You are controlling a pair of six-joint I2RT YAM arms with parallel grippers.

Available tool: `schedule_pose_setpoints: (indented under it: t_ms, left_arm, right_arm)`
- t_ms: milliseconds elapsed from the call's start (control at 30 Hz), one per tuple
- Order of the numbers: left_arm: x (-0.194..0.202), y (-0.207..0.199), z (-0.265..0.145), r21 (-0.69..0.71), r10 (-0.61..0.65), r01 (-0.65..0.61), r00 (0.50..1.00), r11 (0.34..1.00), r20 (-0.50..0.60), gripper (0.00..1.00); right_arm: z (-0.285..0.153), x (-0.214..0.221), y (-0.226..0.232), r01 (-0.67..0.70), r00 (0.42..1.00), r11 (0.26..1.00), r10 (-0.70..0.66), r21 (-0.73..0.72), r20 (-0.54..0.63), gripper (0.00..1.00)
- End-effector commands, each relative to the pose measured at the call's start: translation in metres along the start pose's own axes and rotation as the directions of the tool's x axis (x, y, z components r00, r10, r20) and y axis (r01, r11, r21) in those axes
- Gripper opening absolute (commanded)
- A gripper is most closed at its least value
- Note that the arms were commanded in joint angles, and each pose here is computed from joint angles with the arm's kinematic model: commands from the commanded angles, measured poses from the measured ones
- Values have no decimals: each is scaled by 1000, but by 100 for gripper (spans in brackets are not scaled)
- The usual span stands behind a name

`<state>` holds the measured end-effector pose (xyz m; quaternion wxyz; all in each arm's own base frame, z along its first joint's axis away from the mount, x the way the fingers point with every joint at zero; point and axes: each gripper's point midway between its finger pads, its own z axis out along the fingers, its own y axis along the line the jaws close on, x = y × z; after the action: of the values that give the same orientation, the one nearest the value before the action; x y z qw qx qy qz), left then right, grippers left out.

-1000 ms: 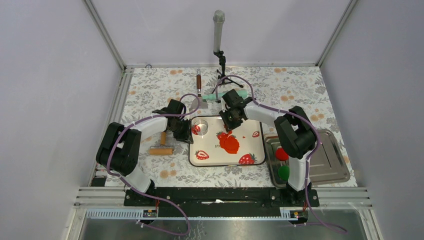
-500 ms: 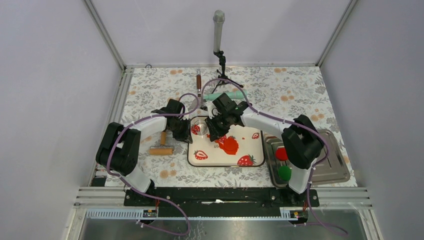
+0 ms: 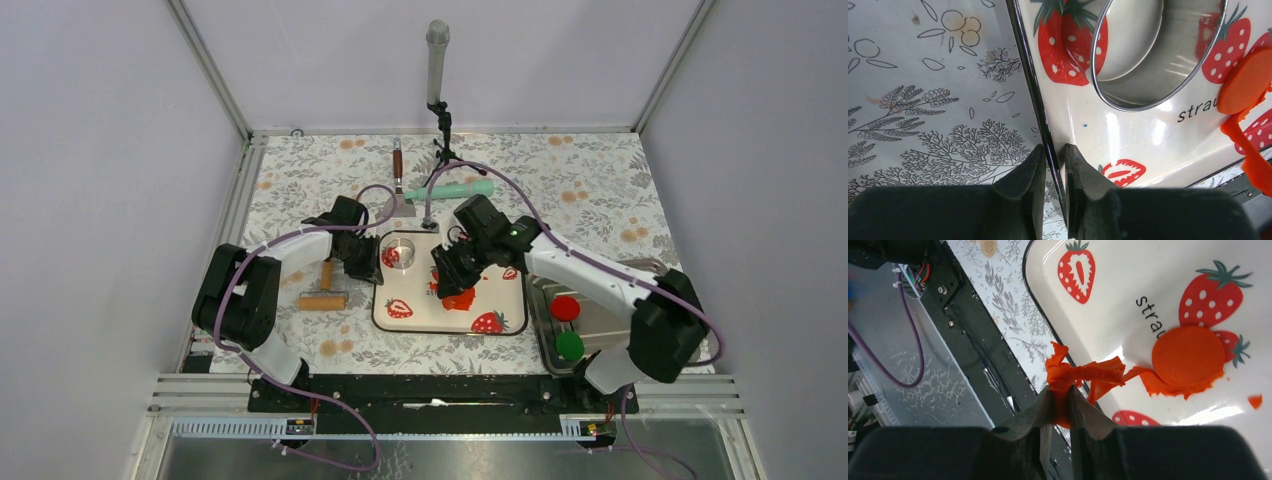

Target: Roll out the dumpling wrappers from the dough

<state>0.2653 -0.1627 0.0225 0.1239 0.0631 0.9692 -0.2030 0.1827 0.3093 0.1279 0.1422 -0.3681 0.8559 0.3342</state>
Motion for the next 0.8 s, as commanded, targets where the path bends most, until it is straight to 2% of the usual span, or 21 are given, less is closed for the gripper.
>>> schedule_pose_setpoints:
  t_ms: [0,267,433,533,767]
  left_arm:
    - [-23,-4,-7,12,70,-71,996,997,53,3]
    - [-16,-3,-12,8,86,-86,995,996,48,4]
    - [-15,-4,-18,10,104,-104,993,994,51,4]
    - [-15,-7,-21,20,110,-112,992,994,56,5]
    - [-13,-13,-23,55,113,-116,992,992,59,6]
  right_arm:
    - [-41,0,4,54,996,996,-59,70,70,23]
    - [-96,-15,-1,87,974,970,-131,227,184,23]
    - [-115,-27,-31,67,965,938,-148,341,215,21]
    - [-124,-45,-48,58,953,916,-169,397,250,21]
    - [-139,-99,-57,60,912,895,-229,442,341,21]
